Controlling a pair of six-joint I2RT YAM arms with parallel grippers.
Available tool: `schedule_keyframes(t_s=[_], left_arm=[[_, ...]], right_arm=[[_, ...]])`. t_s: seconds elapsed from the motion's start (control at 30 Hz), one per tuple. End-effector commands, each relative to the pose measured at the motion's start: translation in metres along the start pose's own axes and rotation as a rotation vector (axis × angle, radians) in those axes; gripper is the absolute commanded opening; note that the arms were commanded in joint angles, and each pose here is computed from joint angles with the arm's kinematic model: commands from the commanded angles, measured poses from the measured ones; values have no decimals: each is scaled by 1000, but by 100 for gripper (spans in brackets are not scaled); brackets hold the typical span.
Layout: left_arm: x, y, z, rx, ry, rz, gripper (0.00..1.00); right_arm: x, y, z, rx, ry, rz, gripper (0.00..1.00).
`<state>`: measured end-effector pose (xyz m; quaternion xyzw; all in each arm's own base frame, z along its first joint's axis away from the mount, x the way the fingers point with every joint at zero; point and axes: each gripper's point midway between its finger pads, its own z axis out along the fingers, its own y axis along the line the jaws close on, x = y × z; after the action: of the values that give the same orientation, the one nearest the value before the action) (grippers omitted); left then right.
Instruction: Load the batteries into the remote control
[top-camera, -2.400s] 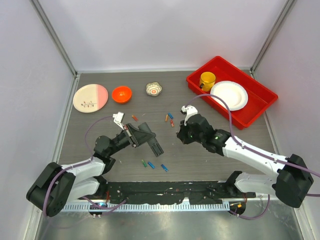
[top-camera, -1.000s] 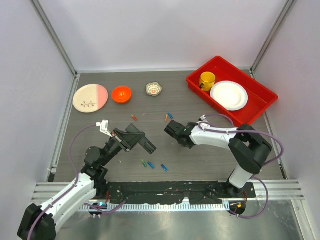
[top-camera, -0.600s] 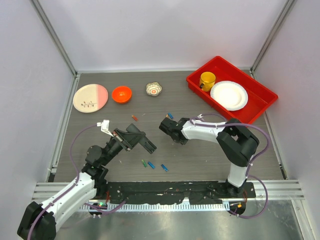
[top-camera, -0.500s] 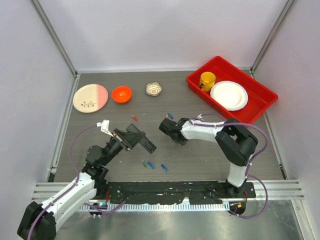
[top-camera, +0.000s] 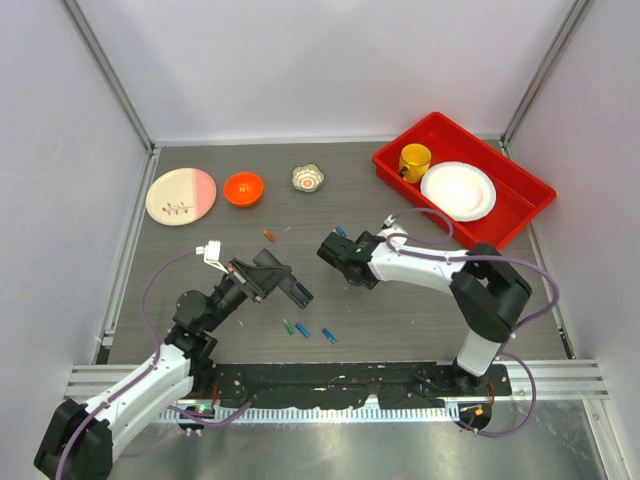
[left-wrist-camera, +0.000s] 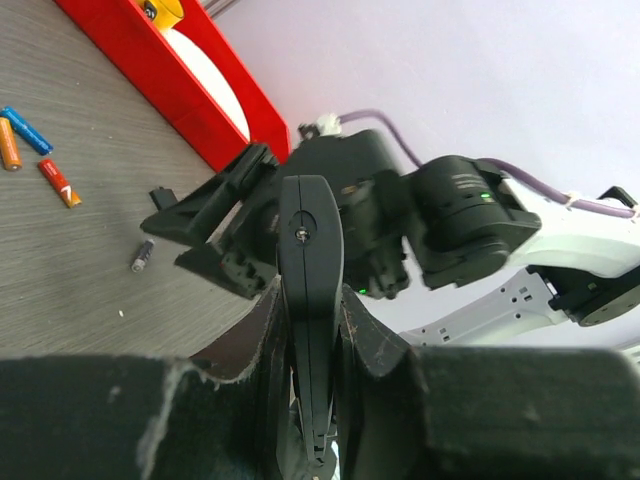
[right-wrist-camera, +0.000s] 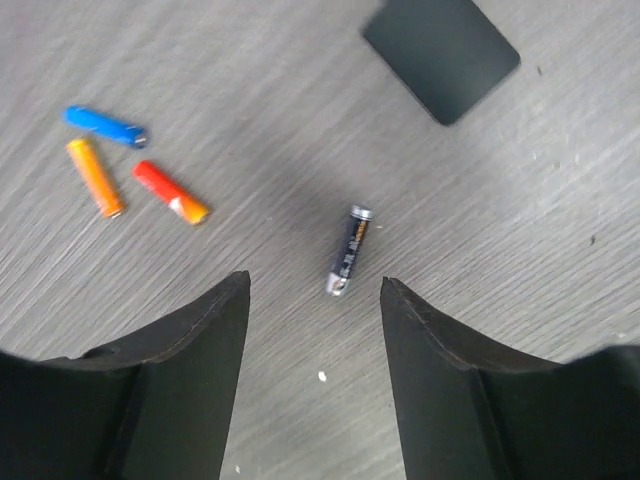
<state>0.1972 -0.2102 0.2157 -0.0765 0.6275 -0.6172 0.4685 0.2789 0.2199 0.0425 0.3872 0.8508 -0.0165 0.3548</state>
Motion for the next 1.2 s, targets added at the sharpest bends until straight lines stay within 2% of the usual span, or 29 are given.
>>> schedule_keyframes(t_s=[0.0,0.07,0.1,0.13,0.2,0.23,0.37,0.67,1.17], left_arm=[[-3,-13,0,58,-13,20,0],[-2,-11,0,50,-5,17,0],[-1,-10,0,47,0,19,0],[0,-9,0,45,2,20,0],[2,-7,-1,39,9,21,0],[3,-6,-1,38,11,22,0],[4,-4,-2,33,14,23,0],[6,-6,0,36,36,26,0],[4,-6,1,30,29,34,0]], right_arm=[[-47,18,-35,-161,-115,-349,64],[-48,20,-38,-233,-112,-517,66],[-46,17,-37,-287,-100,-811,66],[-15,34,-52,-499,48,-885,66],[-3,21,-44,-578,123,-1084,69],[-8,6,-37,-519,145,-1129,76],[-8,-7,-24,-561,258,-1123,80],[1,8,-14,-644,286,-1207,82],[-1,11,15,-597,293,-1193,80]])
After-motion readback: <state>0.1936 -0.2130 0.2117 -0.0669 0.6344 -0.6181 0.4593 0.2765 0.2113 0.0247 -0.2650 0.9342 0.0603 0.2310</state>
